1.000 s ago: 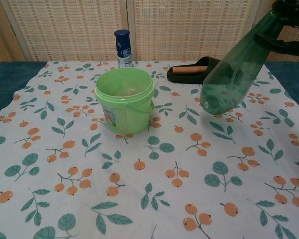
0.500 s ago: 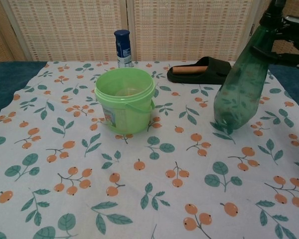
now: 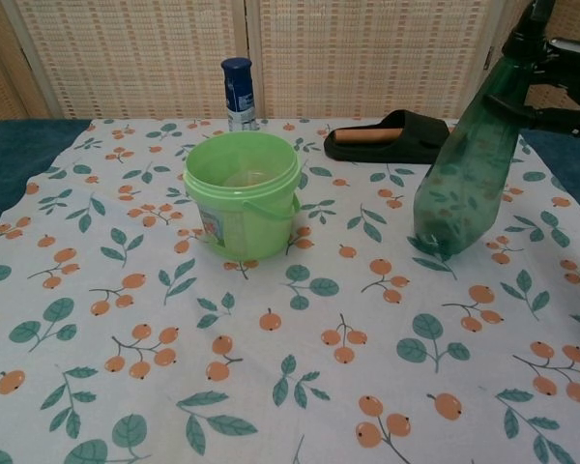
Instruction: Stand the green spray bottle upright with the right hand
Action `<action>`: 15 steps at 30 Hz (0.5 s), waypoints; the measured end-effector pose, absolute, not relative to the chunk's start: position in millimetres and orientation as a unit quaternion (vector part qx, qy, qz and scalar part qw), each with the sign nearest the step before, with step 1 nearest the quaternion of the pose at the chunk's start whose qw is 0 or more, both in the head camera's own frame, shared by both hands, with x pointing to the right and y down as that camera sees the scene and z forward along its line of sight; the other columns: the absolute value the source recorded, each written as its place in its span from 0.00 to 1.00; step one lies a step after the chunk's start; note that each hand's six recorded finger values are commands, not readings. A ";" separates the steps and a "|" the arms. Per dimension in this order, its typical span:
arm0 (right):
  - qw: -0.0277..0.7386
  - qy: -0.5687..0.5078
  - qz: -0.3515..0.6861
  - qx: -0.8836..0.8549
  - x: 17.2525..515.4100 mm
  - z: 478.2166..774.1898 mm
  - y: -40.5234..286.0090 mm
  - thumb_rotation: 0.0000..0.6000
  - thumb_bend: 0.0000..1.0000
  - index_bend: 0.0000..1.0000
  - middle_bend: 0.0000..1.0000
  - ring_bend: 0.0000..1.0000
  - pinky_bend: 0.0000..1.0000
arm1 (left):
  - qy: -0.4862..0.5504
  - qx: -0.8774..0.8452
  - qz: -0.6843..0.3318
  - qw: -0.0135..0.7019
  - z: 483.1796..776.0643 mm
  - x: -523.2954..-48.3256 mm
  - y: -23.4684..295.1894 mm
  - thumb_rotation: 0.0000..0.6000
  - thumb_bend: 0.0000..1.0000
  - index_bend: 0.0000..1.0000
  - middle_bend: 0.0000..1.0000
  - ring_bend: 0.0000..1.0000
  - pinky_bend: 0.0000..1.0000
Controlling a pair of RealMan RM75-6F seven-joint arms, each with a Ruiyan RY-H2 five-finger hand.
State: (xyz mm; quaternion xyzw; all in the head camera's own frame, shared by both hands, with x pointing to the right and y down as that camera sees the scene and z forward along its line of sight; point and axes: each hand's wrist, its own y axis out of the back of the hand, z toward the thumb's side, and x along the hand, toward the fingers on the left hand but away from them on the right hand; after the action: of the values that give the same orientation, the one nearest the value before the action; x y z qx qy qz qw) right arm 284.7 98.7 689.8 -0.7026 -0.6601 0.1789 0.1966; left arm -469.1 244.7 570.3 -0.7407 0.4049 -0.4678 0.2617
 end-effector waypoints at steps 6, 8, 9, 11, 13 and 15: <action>0.184 -0.661 0.181 -0.705 287.4 694.6 101.3 1.00 0.04 0.72 0.54 0.31 0.24 | 0.404 -0.742 -0.467 0.262 570.7 -468.6 245.1 1.00 0.32 0.07 0.10 0.00 0.11; 0.184 -0.659 0.181 -0.706 287.7 694.9 101.6 1.00 0.04 0.70 0.54 0.31 0.24 | 0.404 -0.742 -0.468 0.261 570.9 -468.4 245.2 1.00 0.32 0.07 0.10 0.00 0.11; 0.184 -0.658 0.180 -0.707 287.5 694.8 101.5 1.00 0.04 0.69 0.54 0.30 0.24 | 0.403 -0.742 -0.468 0.261 571.3 -468.6 245.2 1.00 0.32 0.07 0.10 0.00 0.11; 0.187 -0.656 0.179 -0.709 287.4 694.2 101.0 1.00 0.04 0.67 0.54 0.29 0.24 | 0.403 -0.742 -0.468 0.260 571.6 -468.6 245.1 1.00 0.32 0.07 0.10 0.00 0.11; 0.189 -0.654 0.179 -0.710 287.3 693.8 100.4 1.00 0.04 0.64 0.54 0.27 0.24 | 0.403 -0.742 -0.468 0.260 571.8 -468.5 245.0 1.00 0.32 0.07 0.10 0.00 0.11; 0.188 -0.653 0.180 -0.711 287.7 694.0 100.1 1.00 0.03 0.62 0.54 0.26 0.24 | 0.403 -0.742 -0.468 0.259 572.0 -468.6 245.2 1.00 0.32 0.07 0.10 0.00 0.11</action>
State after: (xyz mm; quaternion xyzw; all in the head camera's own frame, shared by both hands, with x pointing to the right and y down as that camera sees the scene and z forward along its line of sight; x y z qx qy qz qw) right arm 287.7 100.1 694.0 -0.7109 -0.6532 0.1801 0.1885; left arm -468.6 245.2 572.0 -0.7424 0.4029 -0.4683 0.2592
